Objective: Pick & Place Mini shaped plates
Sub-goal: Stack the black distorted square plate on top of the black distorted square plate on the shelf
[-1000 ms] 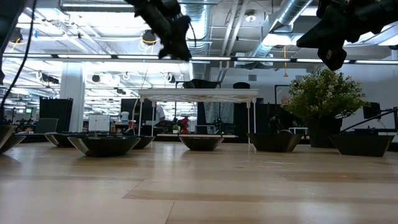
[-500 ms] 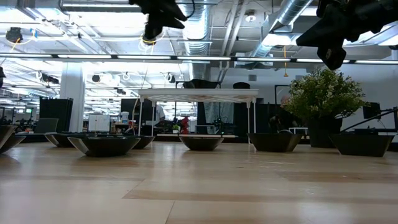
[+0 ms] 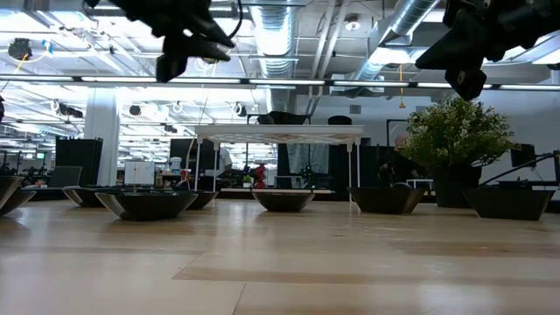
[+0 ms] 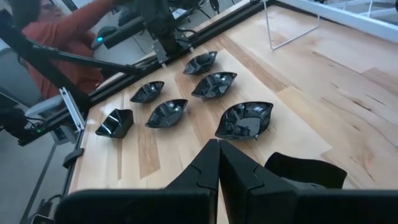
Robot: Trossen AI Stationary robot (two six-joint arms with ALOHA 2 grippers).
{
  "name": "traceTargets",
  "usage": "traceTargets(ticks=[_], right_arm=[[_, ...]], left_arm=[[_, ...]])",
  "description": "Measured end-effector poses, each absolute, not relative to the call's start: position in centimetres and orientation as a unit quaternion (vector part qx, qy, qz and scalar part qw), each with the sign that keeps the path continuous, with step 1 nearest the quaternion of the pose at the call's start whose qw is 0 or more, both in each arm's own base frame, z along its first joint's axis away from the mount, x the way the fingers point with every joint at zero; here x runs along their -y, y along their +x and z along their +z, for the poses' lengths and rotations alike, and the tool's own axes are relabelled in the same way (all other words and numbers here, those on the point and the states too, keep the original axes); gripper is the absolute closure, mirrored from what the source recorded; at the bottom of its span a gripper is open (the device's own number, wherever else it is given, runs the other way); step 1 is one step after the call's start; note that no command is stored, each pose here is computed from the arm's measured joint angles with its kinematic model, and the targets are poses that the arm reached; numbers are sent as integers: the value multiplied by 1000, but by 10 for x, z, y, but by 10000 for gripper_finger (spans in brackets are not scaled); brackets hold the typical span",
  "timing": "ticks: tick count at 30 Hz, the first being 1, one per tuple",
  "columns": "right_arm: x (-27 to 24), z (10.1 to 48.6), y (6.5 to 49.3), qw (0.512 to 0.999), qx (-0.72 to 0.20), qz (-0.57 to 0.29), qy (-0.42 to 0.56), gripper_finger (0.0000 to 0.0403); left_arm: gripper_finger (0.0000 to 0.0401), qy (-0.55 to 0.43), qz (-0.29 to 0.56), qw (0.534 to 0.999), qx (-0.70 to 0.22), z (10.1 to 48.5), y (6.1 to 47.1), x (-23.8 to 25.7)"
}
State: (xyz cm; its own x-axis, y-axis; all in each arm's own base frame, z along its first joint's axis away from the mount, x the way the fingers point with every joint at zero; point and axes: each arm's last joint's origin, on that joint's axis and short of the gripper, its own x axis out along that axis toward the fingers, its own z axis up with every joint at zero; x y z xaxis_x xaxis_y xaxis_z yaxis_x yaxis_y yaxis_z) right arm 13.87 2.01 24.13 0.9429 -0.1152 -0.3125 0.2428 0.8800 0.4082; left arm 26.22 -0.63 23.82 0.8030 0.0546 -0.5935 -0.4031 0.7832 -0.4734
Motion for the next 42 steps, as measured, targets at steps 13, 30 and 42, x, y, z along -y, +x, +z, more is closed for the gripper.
traceTargets(ticks=[13,30,42], right_arm=[[-25,227,155,953,-197,-82,217,401],[-25,227,156,954,-198,-83,211,401],[-25,226,156,958,-200,-79,190,401]], left_arm=[[311,-456,106,800,-376,190,224,61],[311,-622,108,634,-447,189,180,147],[311,-633,136,640,-413,189,182,144]])
